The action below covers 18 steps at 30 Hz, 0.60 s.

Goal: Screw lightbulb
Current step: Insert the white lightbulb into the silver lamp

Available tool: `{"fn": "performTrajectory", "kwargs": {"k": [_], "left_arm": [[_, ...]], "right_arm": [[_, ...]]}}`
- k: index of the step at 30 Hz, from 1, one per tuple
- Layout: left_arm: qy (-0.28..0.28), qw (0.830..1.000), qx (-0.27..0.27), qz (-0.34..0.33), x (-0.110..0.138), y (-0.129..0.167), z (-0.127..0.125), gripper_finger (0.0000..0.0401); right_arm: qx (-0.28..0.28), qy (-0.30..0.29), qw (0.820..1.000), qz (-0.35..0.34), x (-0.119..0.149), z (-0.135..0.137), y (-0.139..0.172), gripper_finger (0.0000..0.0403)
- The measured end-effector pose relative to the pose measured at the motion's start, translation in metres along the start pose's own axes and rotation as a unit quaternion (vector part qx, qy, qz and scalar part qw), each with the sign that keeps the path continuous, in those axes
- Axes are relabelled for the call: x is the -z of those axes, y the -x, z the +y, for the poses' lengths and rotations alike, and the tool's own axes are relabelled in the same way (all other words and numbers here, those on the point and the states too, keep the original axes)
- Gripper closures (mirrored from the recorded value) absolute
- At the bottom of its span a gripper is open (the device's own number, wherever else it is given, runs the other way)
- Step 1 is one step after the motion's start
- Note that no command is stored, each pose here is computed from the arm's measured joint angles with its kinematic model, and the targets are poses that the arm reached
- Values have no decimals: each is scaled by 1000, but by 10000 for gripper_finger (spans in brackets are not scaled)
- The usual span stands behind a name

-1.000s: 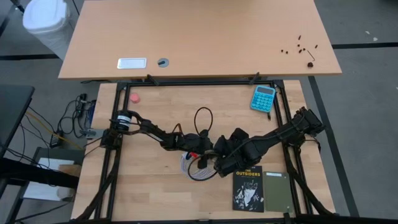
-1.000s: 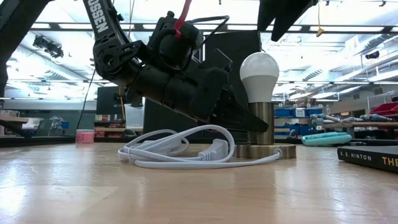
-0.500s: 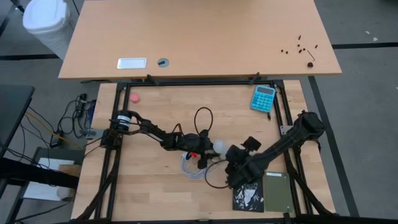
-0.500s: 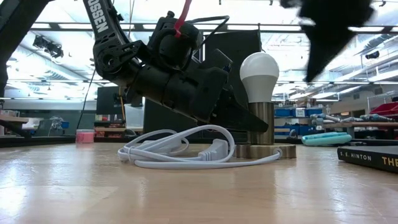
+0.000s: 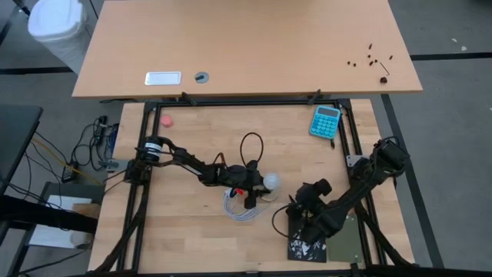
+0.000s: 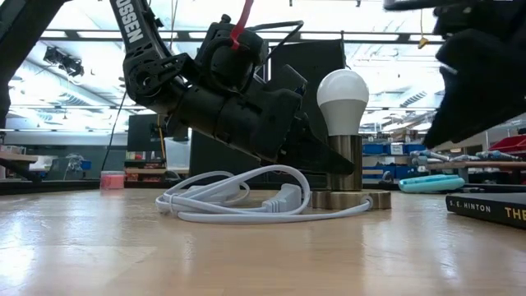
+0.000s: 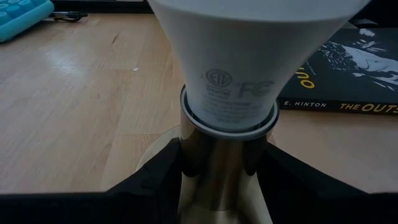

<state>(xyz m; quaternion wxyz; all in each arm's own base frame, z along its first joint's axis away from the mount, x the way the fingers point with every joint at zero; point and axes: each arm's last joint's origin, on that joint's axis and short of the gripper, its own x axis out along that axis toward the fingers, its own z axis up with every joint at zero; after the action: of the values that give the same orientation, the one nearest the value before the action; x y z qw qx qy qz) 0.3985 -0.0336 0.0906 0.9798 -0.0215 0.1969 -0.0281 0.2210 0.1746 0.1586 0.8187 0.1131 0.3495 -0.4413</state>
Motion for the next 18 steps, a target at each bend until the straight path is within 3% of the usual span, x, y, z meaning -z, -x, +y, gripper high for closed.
{"fn": "performTrajectory", "kwargs": {"k": [12, 18], "left_arm": [[0, 1000, 0, 0, 0, 0, 0, 217], [0, 1000, 0, 1, 0, 0, 0, 217]], "right_arm": [[-59, -33, 997, -41, 19, 1, -18, 46], [-92, -55, 989, -98, 34, -6, -30, 46]]}}
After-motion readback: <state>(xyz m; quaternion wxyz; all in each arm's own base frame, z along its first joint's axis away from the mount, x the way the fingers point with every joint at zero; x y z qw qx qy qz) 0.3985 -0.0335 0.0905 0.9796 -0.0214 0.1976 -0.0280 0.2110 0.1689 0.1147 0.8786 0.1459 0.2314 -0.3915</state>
